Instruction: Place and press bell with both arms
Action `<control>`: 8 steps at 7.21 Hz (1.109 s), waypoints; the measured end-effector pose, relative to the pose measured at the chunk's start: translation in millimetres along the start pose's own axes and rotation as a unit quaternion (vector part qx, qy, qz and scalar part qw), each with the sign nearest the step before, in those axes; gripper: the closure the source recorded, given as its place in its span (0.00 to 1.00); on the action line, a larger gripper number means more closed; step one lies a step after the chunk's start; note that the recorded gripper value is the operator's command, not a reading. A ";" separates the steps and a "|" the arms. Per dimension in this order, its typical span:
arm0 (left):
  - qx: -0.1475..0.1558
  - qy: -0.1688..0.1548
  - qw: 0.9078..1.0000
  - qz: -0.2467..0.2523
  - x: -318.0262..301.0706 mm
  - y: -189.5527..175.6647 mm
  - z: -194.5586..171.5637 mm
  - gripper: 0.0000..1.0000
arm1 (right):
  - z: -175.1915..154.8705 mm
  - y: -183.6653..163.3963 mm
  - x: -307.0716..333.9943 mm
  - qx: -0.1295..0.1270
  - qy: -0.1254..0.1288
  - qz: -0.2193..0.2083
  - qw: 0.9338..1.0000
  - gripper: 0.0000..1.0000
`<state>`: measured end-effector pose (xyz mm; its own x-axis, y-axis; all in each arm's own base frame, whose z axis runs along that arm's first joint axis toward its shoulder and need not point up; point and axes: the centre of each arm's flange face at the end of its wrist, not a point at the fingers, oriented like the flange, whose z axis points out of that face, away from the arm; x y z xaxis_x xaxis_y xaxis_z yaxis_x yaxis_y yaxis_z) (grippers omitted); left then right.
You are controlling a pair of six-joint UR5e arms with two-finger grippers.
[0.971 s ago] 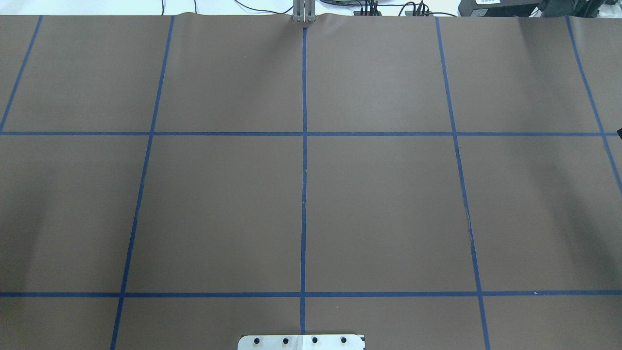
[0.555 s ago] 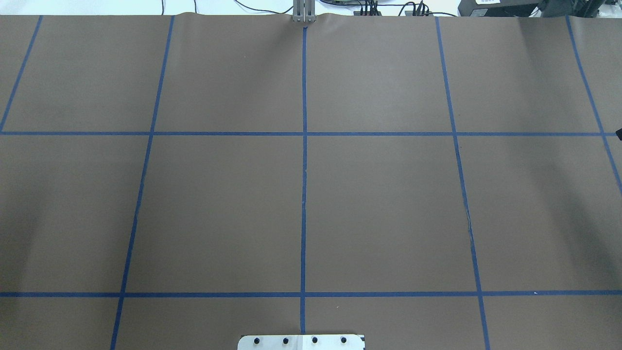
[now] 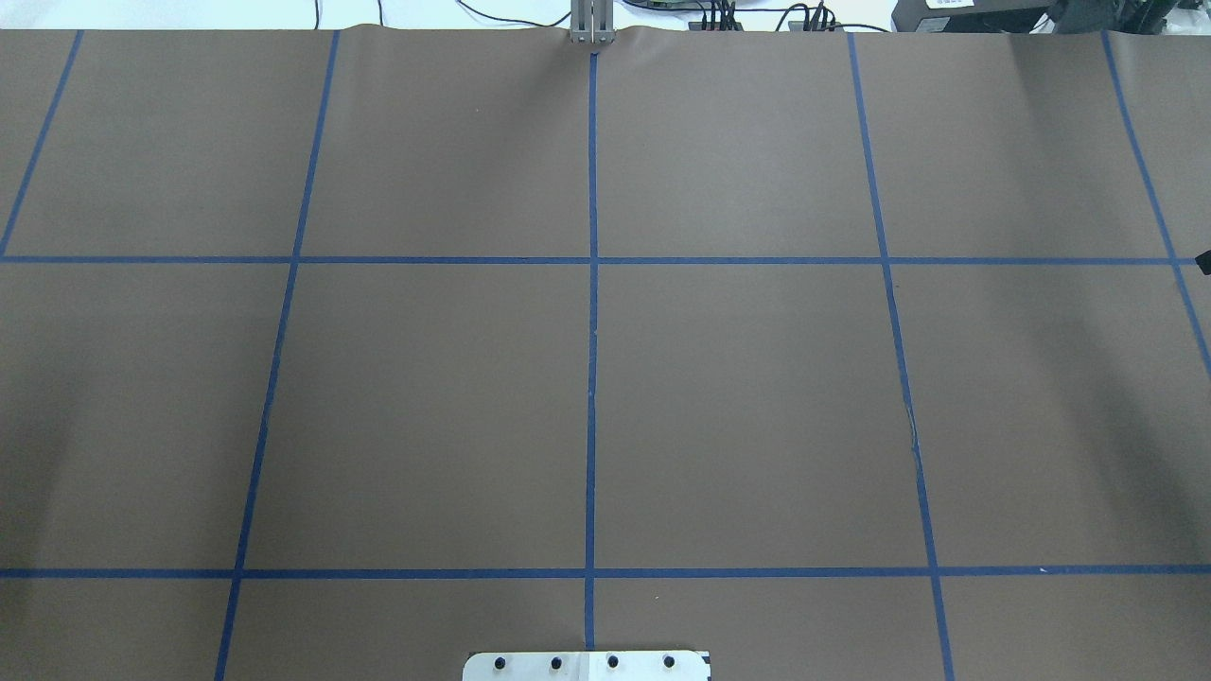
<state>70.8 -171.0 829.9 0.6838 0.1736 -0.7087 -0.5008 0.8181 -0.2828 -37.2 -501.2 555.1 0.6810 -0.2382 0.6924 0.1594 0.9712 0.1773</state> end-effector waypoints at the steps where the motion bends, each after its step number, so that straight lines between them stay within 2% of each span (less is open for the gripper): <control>1: -0.004 -0.001 1.000 -0.001 -0.9 0.7 2.3 0.00 | 0.2 -0.1 -0.3 0.000 0.000 0.000 1.000 0.00; 5: -0.014 -0.006 1.000 0.001 -0.7 0.6 7.4 0.01 | 1.1 0.5 -0.6 -0.001 -0.001 0.000 1.000 0.00; 7: -0.018 -0.007 1.000 0.002 -0.5 -0.5 9.4 0.05 | 1.6 0.5 -0.9 -0.002 -0.001 -0.001 1.000 0.00; 8: -0.020 -0.008 1.000 0.003 -0.8 -0.7 10.6 0.19 | 2.1 0.5 -1.4 -0.002 -0.001 -0.001 1.000 0.00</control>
<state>76.1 -165.8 837.5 0.6889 0.1868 -0.7003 -0.5250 0.7948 -0.3045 -39.5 -500.4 555.7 0.6792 -0.2406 0.6934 0.1642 0.9706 0.1761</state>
